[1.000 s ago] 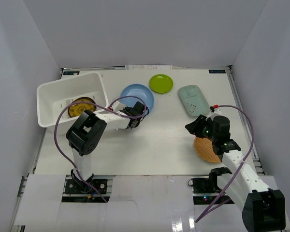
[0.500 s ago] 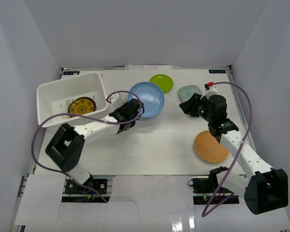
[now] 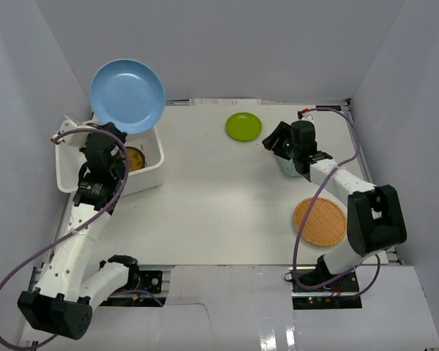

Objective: Place the plates into the plastic bin on the countertop

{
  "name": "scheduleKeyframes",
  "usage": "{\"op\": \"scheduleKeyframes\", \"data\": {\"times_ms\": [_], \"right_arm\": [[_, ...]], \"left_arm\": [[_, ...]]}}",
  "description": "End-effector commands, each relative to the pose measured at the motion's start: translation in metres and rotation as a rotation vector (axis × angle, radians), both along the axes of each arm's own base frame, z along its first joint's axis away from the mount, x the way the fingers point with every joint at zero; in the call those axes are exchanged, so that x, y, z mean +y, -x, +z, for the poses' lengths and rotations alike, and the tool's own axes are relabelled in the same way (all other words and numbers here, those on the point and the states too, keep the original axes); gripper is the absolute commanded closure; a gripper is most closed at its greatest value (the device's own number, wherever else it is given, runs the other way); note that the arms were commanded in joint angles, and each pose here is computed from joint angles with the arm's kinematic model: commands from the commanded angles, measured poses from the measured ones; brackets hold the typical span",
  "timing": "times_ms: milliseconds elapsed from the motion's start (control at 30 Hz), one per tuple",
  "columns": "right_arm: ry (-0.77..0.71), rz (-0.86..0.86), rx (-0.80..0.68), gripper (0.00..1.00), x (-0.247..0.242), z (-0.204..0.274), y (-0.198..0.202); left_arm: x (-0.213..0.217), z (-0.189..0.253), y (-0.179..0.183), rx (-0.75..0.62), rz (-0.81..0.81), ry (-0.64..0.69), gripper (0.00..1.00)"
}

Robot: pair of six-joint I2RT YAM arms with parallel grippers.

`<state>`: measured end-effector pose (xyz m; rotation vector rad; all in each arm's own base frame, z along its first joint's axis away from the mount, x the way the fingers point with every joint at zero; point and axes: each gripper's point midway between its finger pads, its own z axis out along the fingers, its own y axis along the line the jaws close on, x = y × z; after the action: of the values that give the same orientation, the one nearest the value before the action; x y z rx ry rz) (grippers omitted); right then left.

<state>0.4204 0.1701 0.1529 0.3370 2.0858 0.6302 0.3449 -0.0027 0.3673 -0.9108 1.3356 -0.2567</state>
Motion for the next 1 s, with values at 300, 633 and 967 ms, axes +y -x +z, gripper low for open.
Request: {"op": "scheduleKeyframes", "data": {"times_ms": [300, 633, 967], "right_arm": [[-0.179, -0.243, 0.042, 0.38, 0.033, -0.020, -0.084], [-0.219, -0.302, 0.136, 0.41, 0.046, -0.071, -0.112], [-0.279, -0.338, 0.187, 0.43, 0.046, -0.109, -0.131]], "left_arm": [[0.092, -0.145, -0.011, 0.446, 0.075, 0.078, 1.00], [0.115, -0.209, -0.007, 0.631, 0.157, 0.065, 1.00], [0.113, -0.196, -0.017, 0.614, 0.091, -0.012, 0.10]]}}
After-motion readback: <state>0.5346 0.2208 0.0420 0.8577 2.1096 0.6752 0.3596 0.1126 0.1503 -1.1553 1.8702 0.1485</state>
